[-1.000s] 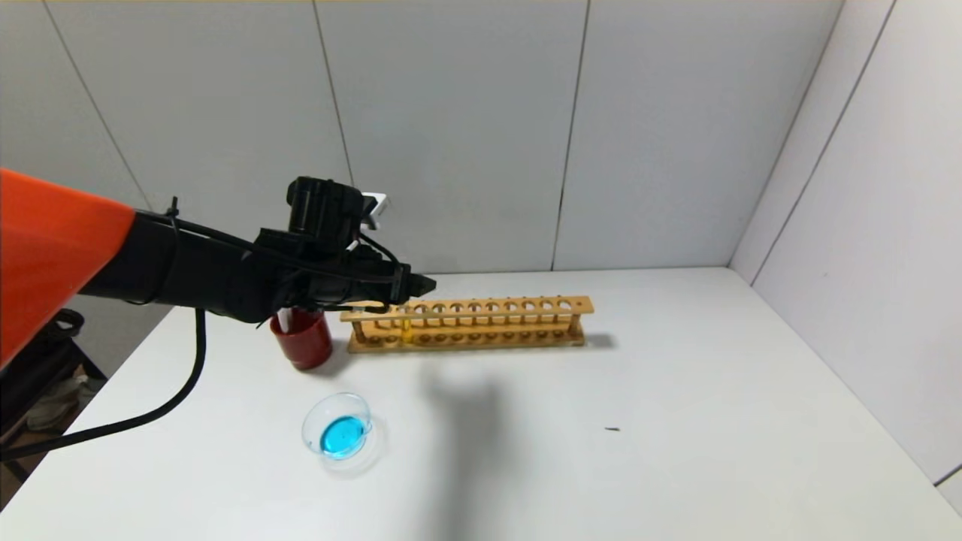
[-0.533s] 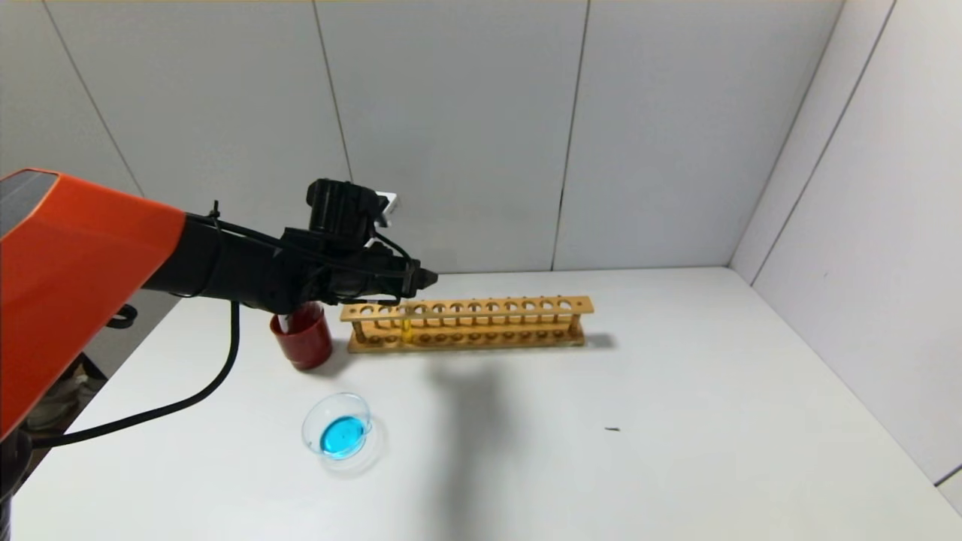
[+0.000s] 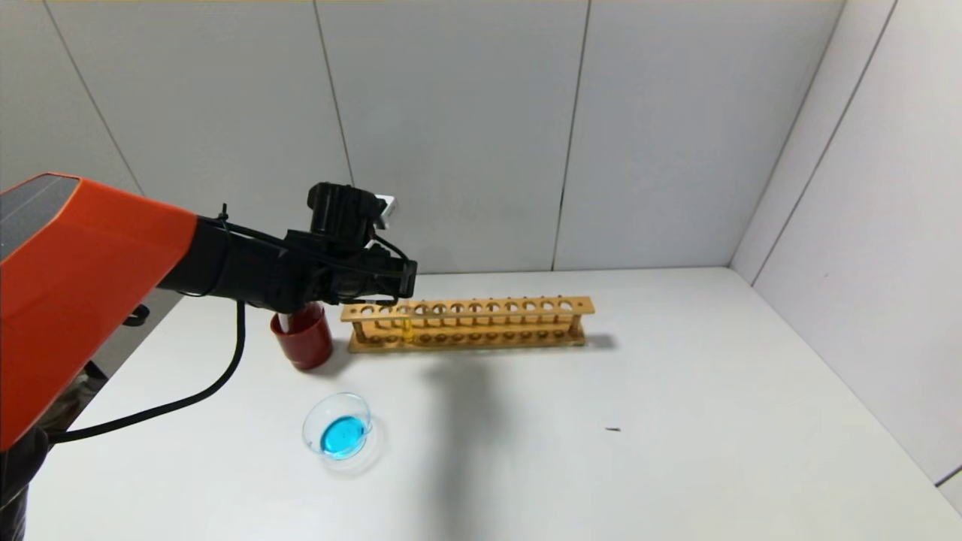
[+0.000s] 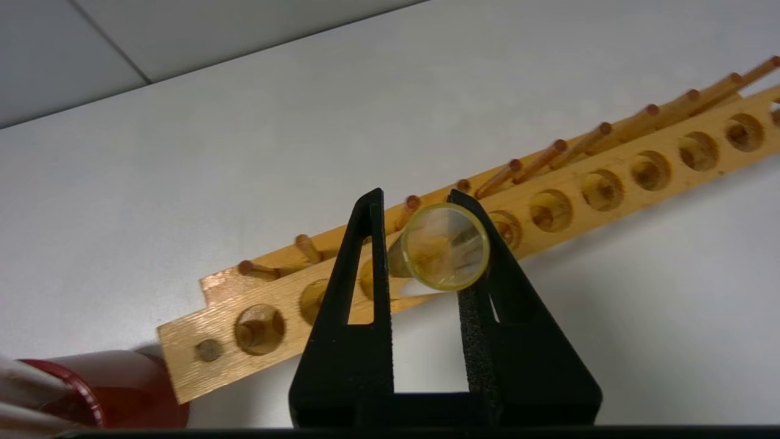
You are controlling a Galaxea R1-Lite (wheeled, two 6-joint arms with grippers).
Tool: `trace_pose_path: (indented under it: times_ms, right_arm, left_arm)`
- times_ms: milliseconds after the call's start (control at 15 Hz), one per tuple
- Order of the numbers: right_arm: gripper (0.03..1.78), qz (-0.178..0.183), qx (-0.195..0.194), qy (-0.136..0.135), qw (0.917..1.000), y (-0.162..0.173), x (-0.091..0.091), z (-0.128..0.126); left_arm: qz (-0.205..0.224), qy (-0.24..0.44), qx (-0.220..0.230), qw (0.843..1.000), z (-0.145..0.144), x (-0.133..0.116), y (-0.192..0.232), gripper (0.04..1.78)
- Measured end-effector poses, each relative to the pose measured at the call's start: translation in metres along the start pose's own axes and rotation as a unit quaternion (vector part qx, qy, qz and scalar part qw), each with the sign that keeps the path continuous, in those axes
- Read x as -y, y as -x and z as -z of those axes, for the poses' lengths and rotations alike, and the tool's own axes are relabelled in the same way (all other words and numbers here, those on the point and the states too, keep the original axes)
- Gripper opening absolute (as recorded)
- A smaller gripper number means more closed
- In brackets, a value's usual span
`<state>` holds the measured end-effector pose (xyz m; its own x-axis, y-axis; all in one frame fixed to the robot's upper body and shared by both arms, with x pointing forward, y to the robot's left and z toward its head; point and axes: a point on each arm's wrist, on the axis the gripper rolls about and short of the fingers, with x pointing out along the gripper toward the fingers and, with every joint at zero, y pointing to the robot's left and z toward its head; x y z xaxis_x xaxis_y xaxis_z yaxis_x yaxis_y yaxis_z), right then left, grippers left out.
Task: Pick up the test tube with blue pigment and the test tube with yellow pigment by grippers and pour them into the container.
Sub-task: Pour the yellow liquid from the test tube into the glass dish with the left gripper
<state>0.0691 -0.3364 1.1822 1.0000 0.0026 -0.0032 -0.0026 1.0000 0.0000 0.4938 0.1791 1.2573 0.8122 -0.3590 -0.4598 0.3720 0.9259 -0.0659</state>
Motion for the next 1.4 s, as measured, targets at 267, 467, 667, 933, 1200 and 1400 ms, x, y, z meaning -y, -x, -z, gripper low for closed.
trace_pose_path:
  times_ms: [267,467,667,933,1200,1400]
  right_arm:
    - [1.75,0.0,0.0,0.0,1.0,0.0,0.0,0.0]
    - [1.75,0.0,0.0,0.0,1.0,0.0,0.0,0.0]
    - [1.75,0.0,0.0,0.0,1.0,0.0,0.0,0.0]
    - [1.75,0.0,0.0,0.0,1.0,0.0,0.0,0.0]
    - [1.75,0.0,0.0,0.0,1.0,0.0,0.0,0.0]
    - [1.75,0.0,0.0,0.0,1.0,0.0,0.0,0.0]
  left_arm:
    - [0.001,0.0,-0.001,1.0,0.001,0.001,-0.001,0.34]
    - [0.003,-0.009,0.005,1.0,-0.004,0.002,0.003,0.34]
    - [0.005,-0.015,0.024,1.0,-0.017,0.005,0.018,0.34]
    - [0.007,-0.039,0.068,0.997,-0.048,0.01,0.056,0.34]
    - [0.01,-0.065,0.111,0.992,-0.075,0.014,0.105,0.34]
    - [0.013,-0.111,0.104,0.988,-0.069,0.018,0.14,0.34]
